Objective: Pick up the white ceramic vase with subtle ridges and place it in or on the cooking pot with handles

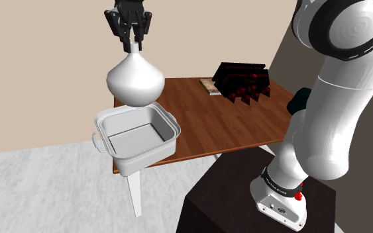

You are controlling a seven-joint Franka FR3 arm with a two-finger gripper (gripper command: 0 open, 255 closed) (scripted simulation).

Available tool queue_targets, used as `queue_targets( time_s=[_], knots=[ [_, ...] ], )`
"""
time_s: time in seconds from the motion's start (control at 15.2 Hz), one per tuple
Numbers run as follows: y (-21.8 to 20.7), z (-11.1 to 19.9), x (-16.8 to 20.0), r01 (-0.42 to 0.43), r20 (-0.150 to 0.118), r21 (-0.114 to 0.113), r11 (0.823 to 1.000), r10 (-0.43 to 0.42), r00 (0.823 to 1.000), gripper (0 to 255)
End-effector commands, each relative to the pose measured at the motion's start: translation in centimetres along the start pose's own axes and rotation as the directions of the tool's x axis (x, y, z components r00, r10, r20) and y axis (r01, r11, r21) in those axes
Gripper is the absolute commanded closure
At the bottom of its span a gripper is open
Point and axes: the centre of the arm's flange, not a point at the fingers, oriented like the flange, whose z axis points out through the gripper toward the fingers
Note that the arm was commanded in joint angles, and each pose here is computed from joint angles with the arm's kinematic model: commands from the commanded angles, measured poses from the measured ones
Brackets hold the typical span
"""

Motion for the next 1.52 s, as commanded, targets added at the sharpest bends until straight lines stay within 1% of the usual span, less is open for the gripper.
queue_targets(
  time_s=[0.0,1.32,1.45],
  knots=[
    [0.0,1.0,-0.1,0.000,-0.002,0.001,1.000,0.000,1.000,255],
    [0.2,11.6,0.3,0.000,-0.002,0.001,1.000,0.000,1.000,255],
    [0.2,11.6,0.3,0.000,-0.002,0.001,1.000,0.000,1.000,255]
  ],
)
